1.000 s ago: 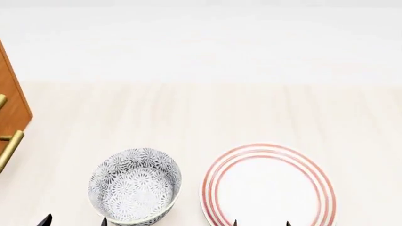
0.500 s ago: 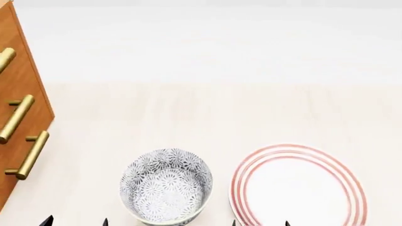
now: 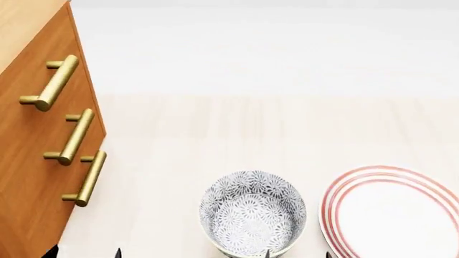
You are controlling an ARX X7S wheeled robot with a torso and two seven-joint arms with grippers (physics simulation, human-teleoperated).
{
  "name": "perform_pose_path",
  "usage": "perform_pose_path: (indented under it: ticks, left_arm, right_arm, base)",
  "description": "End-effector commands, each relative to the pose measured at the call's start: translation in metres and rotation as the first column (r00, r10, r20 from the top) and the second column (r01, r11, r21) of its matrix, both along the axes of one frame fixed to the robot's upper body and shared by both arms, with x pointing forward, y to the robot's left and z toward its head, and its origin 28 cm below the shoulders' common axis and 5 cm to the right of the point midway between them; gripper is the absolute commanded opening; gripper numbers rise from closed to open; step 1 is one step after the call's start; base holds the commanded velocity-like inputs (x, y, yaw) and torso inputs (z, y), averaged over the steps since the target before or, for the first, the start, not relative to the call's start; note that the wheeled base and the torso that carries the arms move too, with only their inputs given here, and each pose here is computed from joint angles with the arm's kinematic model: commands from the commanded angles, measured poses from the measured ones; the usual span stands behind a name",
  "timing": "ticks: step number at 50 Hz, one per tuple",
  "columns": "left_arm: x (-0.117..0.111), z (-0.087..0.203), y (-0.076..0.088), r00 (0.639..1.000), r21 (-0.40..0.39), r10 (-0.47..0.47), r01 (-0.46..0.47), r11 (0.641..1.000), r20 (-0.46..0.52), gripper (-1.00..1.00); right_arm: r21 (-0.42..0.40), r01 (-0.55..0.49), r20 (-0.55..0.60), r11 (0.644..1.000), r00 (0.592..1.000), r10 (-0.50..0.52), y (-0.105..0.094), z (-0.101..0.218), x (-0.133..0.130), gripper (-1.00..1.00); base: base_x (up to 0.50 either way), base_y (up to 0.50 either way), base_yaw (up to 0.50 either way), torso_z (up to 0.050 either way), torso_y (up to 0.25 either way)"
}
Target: Open the top drawer of the cabinet.
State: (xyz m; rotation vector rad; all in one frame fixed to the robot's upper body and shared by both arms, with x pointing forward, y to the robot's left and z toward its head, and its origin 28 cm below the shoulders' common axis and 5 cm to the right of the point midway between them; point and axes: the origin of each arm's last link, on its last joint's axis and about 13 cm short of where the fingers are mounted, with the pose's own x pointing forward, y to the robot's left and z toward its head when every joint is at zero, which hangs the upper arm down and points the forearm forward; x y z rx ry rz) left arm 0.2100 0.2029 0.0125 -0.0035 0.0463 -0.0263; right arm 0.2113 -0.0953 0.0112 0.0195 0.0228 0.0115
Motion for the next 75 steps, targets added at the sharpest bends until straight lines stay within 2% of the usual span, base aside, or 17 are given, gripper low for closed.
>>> perform_pose_path:
  ticks: [1,6,11,18,23,28,31,32,35,39,49,52,57,58,59,63,75]
  left_arm:
    - [0.004,0.003,0.000,1.000,0.077,0.007,-0.007,0.997,-0.002,1.00]
    - [0.014,0.011,-0.001,1.000,0.282,-0.027,0.028,0.959,-0.008,1.00]
    - [0.024,0.021,0.000,0.996,0.404,-0.087,0.090,0.910,-0.026,1.00]
    - [0.040,0.038,0.003,0.992,0.638,-0.123,0.092,0.764,0.003,1.00]
    - [0.052,0.051,0.005,0.993,0.684,-0.109,0.056,0.727,0.035,1.00]
    - [0.065,0.071,0.009,0.990,0.804,-0.112,0.001,0.594,0.082,1.00]
    - [0.065,0.071,0.009,0.990,0.804,-0.112,0.001,0.594,0.082,1.00]
    - [0.068,0.079,0.010,0.989,0.834,-0.115,-0.012,0.551,0.090,1.00]
    - [0.071,0.085,0.010,0.988,0.869,-0.131,-0.009,0.495,0.084,1.00]
    - [0.074,0.090,0.010,0.988,0.894,-0.137,-0.002,0.448,0.071,1.00]
    - [0.085,0.103,0.006,0.988,0.913,-0.105,-0.061,0.404,0.112,1.00]
    - [0.085,0.105,0.006,0.987,0.940,-0.104,-0.083,0.331,0.123,1.00]
    - [0.084,0.108,0.009,0.986,0.962,-0.104,-0.102,0.253,0.131,1.00]
    - [0.084,0.110,0.012,0.985,0.969,-0.099,-0.119,0.216,0.143,1.00]
    - [0.084,0.110,0.013,0.986,0.968,-0.094,-0.114,0.225,0.138,1.00]
    - [0.082,0.115,0.019,0.987,0.980,-0.073,-0.133,0.147,0.145,1.00]
    - [0.081,0.133,0.030,0.986,0.981,-0.037,-0.161,0.105,0.165,1.00]
  right_arm:
    - [-0.003,0.003,0.005,1.000,1.000,-0.003,0.000,0.000,0.001,1.00]
    - [-0.003,0.003,0.001,1.000,1.000,-0.003,0.000,0.000,0.001,1.00]
    - [-0.001,0.003,-0.003,1.000,1.000,-0.003,0.000,-0.001,0.001,1.00]
    - [0.002,0.002,-0.009,1.000,1.000,-0.002,0.000,-0.001,0.000,1.00]
    - [0.003,0.000,-0.010,1.000,1.000,0.000,0.000,-0.001,0.000,1.00]
    - [0.007,-0.001,-0.015,1.000,1.000,0.001,0.000,-0.002,0.000,1.00]
    - [0.007,-0.001,-0.015,1.000,1.000,0.001,0.000,-0.002,0.000,1.00]
    - [0.008,-0.001,-0.016,1.000,1.000,0.001,0.000,-0.002,-0.001,1.00]
    - [0.009,-0.002,-0.018,1.000,1.000,0.002,0.000,-0.001,-0.001,1.00]
    - [0.009,-0.001,-0.021,1.000,1.000,0.001,0.000,-0.002,-0.001,1.00]
    - [0.011,0.006,-0.020,1.000,1.000,-0.006,-0.001,-0.002,0.001,1.00]
    - [0.013,0.008,-0.020,1.000,1.000,-0.008,-0.001,-0.001,0.001,1.00]
    - [0.017,0.013,-0.023,1.000,1.000,-0.013,-0.001,-0.001,0.002,1.00]
    - [0.016,0.014,-0.022,1.000,1.000,-0.014,-0.001,-0.001,0.002,1.00]
    - [0.016,0.015,-0.021,1.000,1.000,-0.014,-0.001,-0.001,0.002,1.00]
    - [0.017,0.015,-0.024,1.000,1.000,-0.014,-0.001,-0.001,0.002,1.00]
    - [0.017,0.013,-0.028,1.000,1.000,-0.013,-0.001,-0.003,0.001,1.00]
  base:
    - [0.00,0.00,0.00,0.000,0.000]
    - [0.00,0.00,0.00,0.000,0.000]
    - [0.00,0.00,0.00,0.000,0.000]
    - [0.00,0.00,0.00,0.000,0.000]
    - [0.00,0.00,0.00,0.000,0.000]
    - [0.00,0.00,0.00,0.000,0.000]
    - [0.00,0.00,0.00,0.000,0.000]
    - [0.00,0.00,0.00,0.000,0.000]
    - [0.00,0.00,0.00,0.000,0.000]
    - [0.00,0.00,0.00,0.000,0.000]
    - [0.00,0.00,0.00,0.000,0.000]
    - [0.00,0.00,0.00,0.000,0.000]
    - [0.00,0.00,0.00,0.000,0.000]
    - [0.00,0.00,0.00,0.000,0.000]
    - [0.00,0.00,0.00,0.000,0.000]
    - [0.00,0.00,0.00,0.000,0.000]
    - [0.00,0.00,0.00,0.000,0.000]
